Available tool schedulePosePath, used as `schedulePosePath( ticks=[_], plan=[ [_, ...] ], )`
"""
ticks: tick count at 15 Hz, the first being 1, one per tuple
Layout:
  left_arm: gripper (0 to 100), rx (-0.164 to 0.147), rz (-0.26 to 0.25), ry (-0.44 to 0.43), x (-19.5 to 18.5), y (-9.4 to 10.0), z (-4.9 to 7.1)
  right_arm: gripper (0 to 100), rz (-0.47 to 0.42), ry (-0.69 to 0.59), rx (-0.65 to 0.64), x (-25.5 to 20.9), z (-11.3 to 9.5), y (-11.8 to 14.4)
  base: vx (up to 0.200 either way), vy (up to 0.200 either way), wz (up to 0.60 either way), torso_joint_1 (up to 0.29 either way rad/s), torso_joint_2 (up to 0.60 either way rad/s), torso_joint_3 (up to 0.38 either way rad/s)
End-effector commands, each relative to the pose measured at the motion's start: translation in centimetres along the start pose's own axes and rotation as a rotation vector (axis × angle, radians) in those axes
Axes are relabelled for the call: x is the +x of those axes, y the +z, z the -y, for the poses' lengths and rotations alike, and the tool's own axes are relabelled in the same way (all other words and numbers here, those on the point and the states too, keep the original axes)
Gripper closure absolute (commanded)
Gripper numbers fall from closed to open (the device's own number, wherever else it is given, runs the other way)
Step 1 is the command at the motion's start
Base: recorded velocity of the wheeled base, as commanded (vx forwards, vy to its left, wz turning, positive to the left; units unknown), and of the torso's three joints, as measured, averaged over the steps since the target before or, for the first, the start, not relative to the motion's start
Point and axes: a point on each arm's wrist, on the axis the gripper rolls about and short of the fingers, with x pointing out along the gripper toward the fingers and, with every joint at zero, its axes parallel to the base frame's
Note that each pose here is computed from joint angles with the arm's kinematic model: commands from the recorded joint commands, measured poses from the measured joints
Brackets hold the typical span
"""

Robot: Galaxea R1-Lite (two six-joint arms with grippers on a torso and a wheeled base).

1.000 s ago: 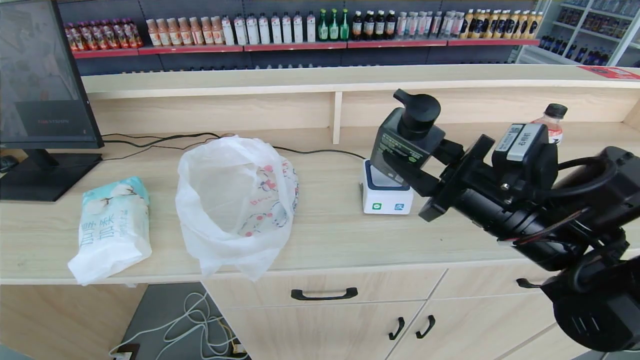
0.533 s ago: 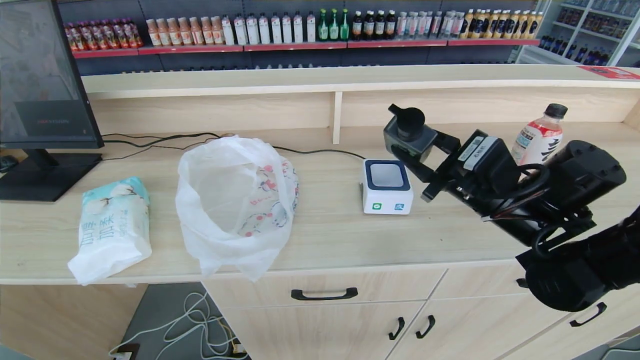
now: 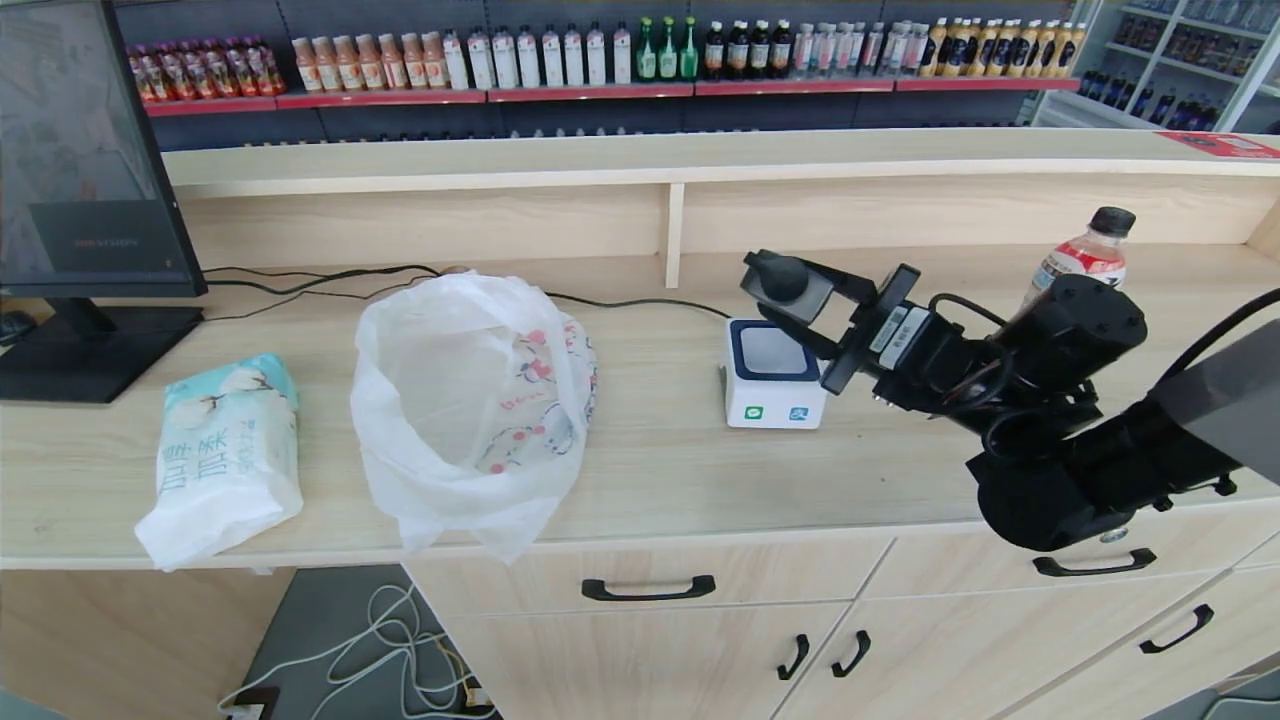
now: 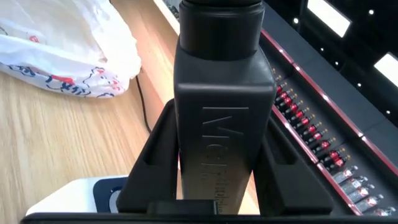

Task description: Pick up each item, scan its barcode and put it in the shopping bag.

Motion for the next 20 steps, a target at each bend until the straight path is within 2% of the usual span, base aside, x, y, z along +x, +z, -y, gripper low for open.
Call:
schedulePosePath(
  ticks=[1,9,20],
  plan=[
    [0,0.000,0.000,0.000,0.0,0.0,0.0,100,-0.009,0.017,-0.006,-0.2,-0.6,-1.5,0.000,0.000,0.00,0.000,0.00,0.000],
    [0,0.001,0.002,0.000,0.0,0.0,0.0,100,-0.011,0.036,-0.022,0.0,-1.6,-3.5,0.000,0.000,0.00,0.000,0.00,0.000],
    [0,0.003,0.002,0.000,0.0,0.0,0.0,100,-0.008,0.035,-0.025,0.1,-1.6,-3.5,0.000,0.000,0.00,0.000,0.00,0.000]
  ],
)
